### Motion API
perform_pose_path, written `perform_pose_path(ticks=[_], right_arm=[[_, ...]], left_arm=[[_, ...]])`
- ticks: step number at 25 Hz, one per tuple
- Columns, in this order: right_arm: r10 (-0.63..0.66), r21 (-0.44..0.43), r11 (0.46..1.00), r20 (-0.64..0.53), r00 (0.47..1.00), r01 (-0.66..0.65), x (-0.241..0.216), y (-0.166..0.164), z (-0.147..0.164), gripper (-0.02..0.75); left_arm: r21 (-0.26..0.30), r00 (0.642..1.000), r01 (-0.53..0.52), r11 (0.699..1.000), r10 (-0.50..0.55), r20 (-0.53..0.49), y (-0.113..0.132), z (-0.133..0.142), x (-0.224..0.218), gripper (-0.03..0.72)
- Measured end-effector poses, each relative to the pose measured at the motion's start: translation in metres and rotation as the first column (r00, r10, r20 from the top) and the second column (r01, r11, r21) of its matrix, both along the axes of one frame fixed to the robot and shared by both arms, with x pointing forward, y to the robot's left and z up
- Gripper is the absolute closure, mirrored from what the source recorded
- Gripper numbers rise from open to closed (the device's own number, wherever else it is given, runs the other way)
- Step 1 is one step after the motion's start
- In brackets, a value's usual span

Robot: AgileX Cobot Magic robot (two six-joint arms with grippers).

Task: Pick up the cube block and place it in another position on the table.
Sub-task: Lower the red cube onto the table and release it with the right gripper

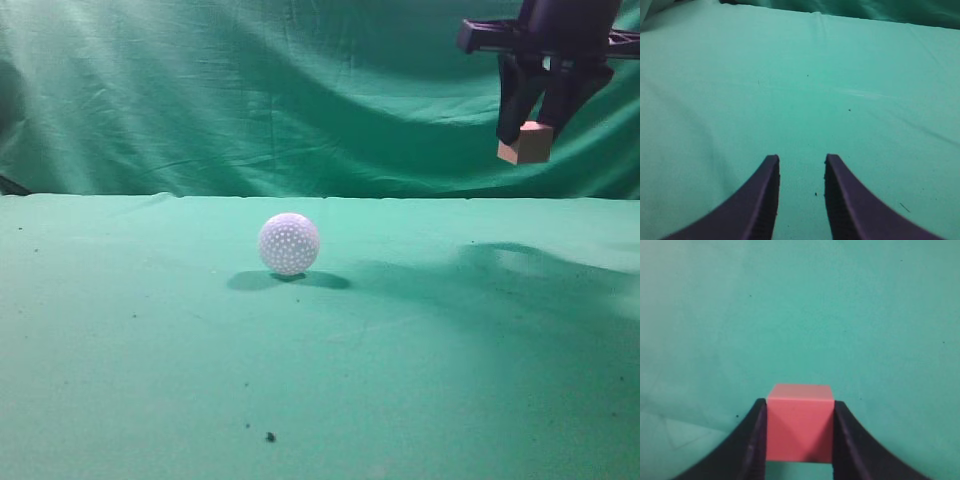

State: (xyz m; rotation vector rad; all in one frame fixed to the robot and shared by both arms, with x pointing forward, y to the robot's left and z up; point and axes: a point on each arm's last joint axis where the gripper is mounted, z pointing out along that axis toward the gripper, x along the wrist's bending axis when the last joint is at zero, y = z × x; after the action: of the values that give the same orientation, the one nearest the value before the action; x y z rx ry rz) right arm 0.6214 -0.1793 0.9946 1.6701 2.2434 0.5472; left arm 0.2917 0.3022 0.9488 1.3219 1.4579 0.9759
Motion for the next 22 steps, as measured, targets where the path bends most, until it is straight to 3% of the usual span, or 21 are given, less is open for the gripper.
perform_pose_path(ticks=[10,14,16,18,22], right_arm=[[0.038,-0.039,0.998,-0.077,0.996,-0.042,0.026,0.008,-0.050,0.518],[0.036,-0.049,0.998,-0.116,0.993,-0.042,0.025,0.008,-0.050,0.270],[0.031,-0.063,0.997,-0.174,0.984,-0.043,0.023,0.007,-0.044,0.200],[0.016,-0.073,0.997,-0.222,0.975,-0.033,0.022,0.007,-0.030,0.207],[0.006,-0.066,0.998,-0.269,0.963,-0.025,0.011,0.006,0.019,0.587]], left_arm=[[0.000,1.000,0.000,1.000,0.000,0.000,0.000,0.000,0.000,0.426],[0.000,1.000,0.000,1.000,0.000,0.000,0.000,0.000,0.000,0.426],[0.000,1.000,0.000,1.000,0.000,0.000,0.000,0.000,0.000,0.426],[0.000,1.000,0.000,1.000,0.000,0.000,0.000,0.000,0.000,0.426],[0.000,1.000,0.000,1.000,0.000,0.000,0.000,0.000,0.000,0.426]])
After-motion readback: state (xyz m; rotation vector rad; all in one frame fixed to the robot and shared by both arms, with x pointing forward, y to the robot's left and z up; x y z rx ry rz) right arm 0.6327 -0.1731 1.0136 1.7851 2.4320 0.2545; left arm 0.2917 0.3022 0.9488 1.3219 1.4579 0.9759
